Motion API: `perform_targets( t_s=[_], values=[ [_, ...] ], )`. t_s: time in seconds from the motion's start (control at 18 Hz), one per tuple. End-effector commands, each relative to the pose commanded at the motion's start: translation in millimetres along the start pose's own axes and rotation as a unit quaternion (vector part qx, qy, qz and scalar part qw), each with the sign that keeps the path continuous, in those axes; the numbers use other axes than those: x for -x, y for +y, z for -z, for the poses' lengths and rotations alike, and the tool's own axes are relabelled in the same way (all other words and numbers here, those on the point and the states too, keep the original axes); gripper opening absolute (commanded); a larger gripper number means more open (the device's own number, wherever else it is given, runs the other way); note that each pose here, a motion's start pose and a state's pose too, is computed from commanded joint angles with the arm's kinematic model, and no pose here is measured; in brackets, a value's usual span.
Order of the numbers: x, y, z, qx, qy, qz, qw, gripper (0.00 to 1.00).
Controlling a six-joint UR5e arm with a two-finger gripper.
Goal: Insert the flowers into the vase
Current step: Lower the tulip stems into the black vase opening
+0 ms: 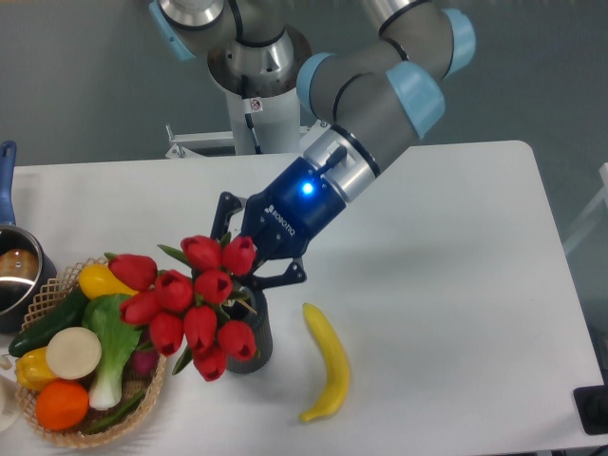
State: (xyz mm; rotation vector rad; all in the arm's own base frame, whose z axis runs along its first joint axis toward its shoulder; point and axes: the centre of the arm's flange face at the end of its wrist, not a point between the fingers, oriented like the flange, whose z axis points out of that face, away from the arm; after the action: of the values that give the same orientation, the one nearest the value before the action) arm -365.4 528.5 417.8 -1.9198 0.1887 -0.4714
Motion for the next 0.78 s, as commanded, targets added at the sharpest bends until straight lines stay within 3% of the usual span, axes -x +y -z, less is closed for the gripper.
perform_targets(
  t_s=[0.22, 0.33, 0.5, 0.67, 0.78],
  values=[
    [-0.3, 13.7, -17.7, 0.025, -0.001, 0.003, 0.9997, 0.07],
    [-2.1, 26.0, -21.2, 0.032, 0.000, -0.003, 0.9995, 0.26],
    [-11.5, 43.8, -23.6, 0.037, 0.006, -0.007, 0.9993, 0.41],
    [-27.0, 57.6, -19.3, 0.041, 0.005, 0.004, 0.9991, 0.48],
    [-29.7, 65.9, -17.5, 0.048, 0.001, 0.012, 0.9988, 0.63]
  ],
)
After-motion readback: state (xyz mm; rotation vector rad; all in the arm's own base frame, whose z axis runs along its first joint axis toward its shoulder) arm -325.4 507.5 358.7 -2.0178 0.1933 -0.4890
